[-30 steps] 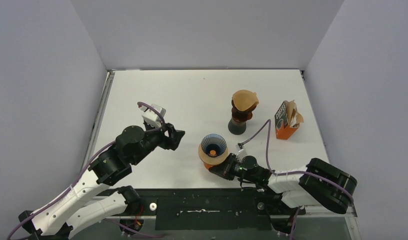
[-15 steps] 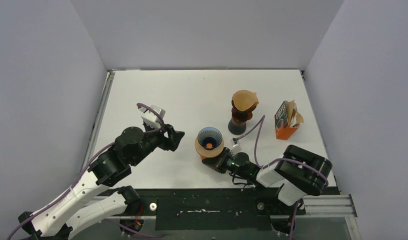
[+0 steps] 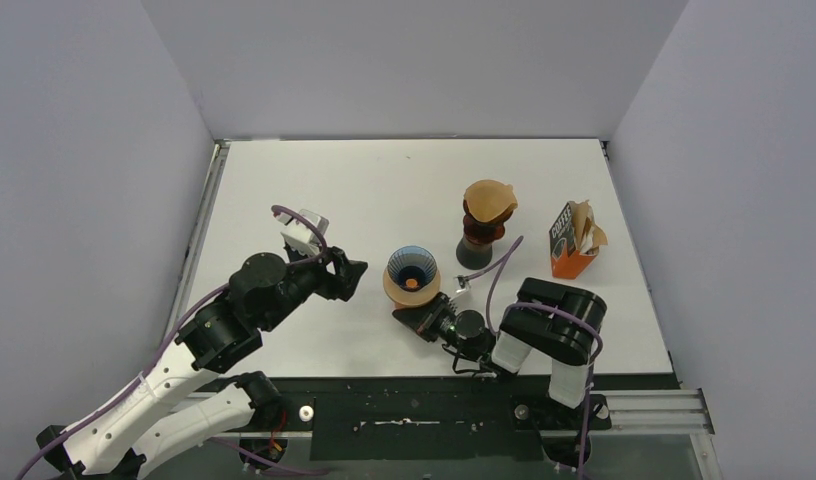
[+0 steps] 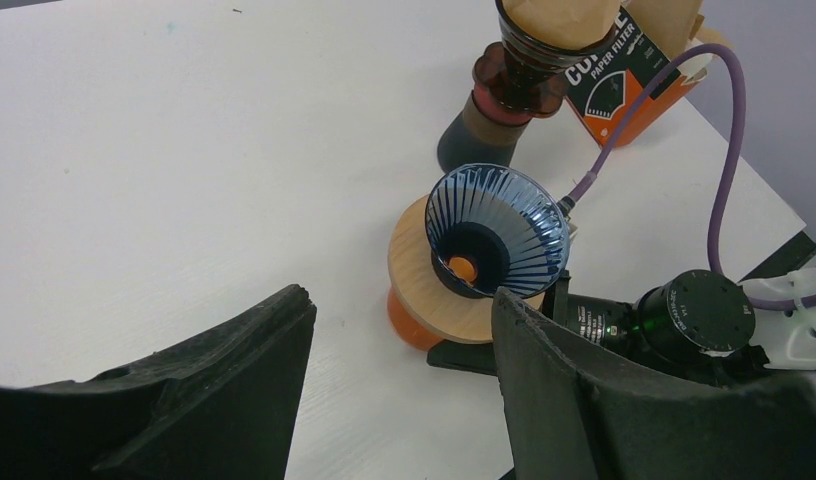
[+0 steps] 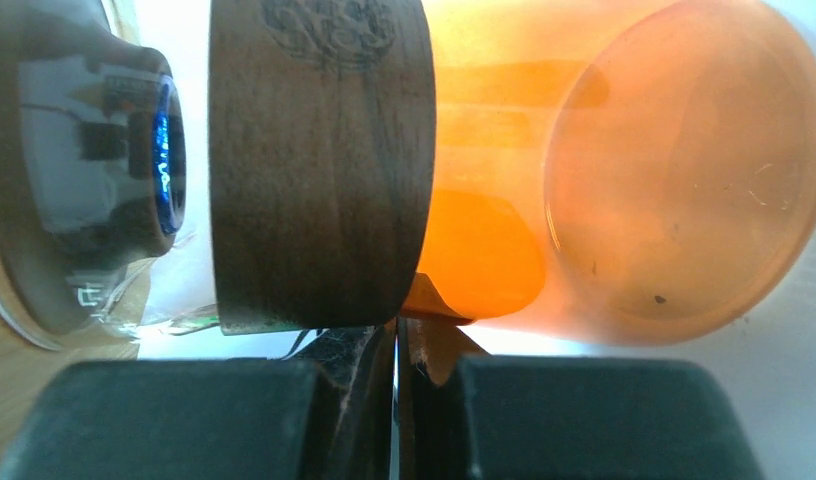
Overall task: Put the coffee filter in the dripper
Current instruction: Move the coffee server to the center of the board, then pick up the coffee filter from the coffee filter holder.
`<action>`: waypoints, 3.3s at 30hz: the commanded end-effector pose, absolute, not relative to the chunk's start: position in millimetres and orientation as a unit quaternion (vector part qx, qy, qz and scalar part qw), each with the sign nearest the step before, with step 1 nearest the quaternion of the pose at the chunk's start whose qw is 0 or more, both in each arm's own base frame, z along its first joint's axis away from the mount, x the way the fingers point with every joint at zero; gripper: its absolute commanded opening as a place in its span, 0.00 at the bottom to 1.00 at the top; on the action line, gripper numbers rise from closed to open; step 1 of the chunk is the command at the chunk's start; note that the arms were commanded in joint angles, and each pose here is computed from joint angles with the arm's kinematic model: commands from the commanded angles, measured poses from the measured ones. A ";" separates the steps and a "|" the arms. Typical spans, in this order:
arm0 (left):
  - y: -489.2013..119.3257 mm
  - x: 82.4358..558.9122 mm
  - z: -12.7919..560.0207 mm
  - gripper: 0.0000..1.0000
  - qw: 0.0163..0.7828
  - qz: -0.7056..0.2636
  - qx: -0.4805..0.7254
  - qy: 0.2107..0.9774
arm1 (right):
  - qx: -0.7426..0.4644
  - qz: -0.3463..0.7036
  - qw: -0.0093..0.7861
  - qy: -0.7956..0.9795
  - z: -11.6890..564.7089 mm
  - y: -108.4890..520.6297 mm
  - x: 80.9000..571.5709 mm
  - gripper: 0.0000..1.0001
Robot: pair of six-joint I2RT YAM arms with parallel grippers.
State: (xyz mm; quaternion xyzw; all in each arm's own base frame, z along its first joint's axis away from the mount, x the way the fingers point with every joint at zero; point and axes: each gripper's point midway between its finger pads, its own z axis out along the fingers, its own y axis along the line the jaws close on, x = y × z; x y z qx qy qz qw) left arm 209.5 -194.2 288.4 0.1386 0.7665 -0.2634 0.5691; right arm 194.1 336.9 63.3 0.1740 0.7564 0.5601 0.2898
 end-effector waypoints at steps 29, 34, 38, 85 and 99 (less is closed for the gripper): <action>-194.3 213.2 301.0 0.63 0.586 -0.278 0.129 0.750 | 0.216 0.487 0.514 0.672 76.2 346.2 293.7 0.00; -193.7 213.5 300.5 0.63 0.586 -0.277 0.128 0.750 | 0.210 0.479 0.528 0.669 77.9 344.3 300.4 0.00; -192.9 214.8 299.8 0.63 0.587 -0.275 0.126 0.751 | 0.210 0.479 0.528 0.669 77.8 342.3 299.1 0.00; -171.4 247.1 285.5 0.69 0.585 -0.224 0.076 0.775 | 0.084 0.290 0.576 0.760 140.7 208.1 231.0 0.00; -170.0 284.9 300.0 0.73 0.575 -0.232 0.040 0.784 | -0.063 0.104 0.664 0.738 267.8 170.3 269.3 0.23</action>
